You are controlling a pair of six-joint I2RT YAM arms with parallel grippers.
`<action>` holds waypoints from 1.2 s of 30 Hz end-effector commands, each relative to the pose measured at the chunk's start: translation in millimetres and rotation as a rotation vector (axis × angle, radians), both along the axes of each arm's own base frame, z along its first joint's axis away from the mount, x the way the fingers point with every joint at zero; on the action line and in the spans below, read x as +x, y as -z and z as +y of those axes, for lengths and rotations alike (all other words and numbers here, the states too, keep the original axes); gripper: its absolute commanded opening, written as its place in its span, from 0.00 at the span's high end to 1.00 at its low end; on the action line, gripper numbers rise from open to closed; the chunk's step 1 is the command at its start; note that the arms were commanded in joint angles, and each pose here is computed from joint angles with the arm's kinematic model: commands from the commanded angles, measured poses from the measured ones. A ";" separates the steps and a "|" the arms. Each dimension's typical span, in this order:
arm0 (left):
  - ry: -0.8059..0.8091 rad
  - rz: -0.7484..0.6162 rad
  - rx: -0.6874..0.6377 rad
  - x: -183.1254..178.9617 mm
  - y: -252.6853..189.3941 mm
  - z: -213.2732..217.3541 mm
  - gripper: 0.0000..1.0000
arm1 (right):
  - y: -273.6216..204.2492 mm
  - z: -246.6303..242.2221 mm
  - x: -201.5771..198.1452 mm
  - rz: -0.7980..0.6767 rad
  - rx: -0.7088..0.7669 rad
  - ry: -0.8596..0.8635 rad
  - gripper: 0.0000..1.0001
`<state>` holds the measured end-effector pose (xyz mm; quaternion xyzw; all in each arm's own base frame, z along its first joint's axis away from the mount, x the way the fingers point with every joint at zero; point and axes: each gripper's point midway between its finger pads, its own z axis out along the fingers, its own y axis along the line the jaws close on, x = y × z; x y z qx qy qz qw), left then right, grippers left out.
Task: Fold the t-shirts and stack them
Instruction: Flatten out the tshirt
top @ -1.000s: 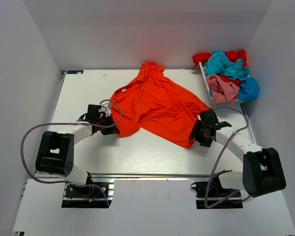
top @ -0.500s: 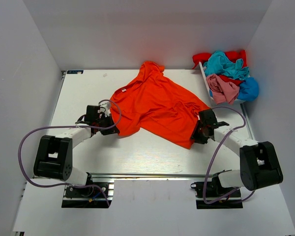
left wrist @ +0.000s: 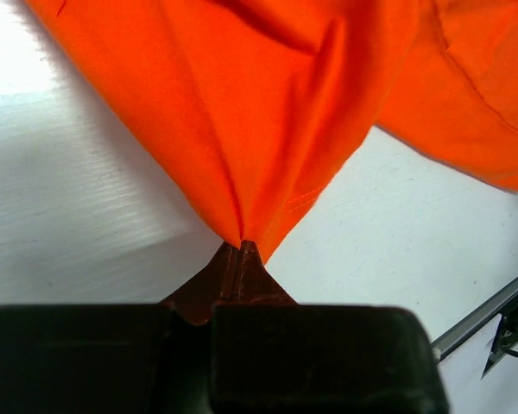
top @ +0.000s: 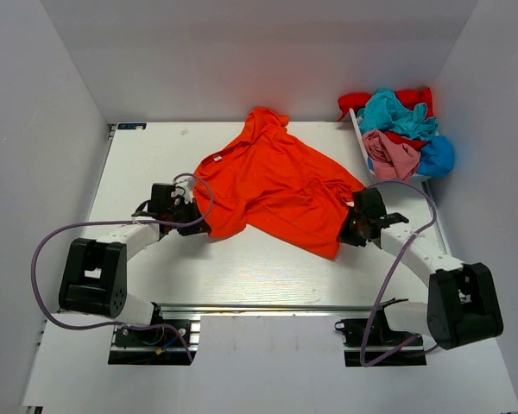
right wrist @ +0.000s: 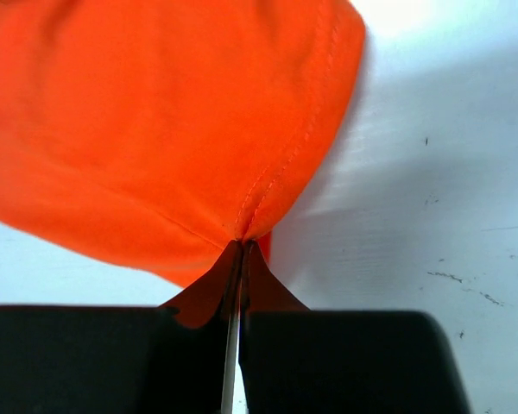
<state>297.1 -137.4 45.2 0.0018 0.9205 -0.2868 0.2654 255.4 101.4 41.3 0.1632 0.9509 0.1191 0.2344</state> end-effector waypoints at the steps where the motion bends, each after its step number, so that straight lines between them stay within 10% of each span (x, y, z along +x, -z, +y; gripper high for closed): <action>1: 0.024 -0.161 -0.058 24.8 -55.9 -10.9 1.00 | -42.9 -3.2 19.9 -0.121 -0.033 -0.032 1.00; 18: -0.567 -0.776 0.109 86.2 -358.2 87.5 1.00 | -293.7 -67.4 65.4 -0.869 -0.240 0.182 1.00; 36: -0.637 -1.276 0.089 -42.4 -562.2 121.7 1.00 | -533.8 -76.7 -21.4 -1.489 -0.286 0.067 1.00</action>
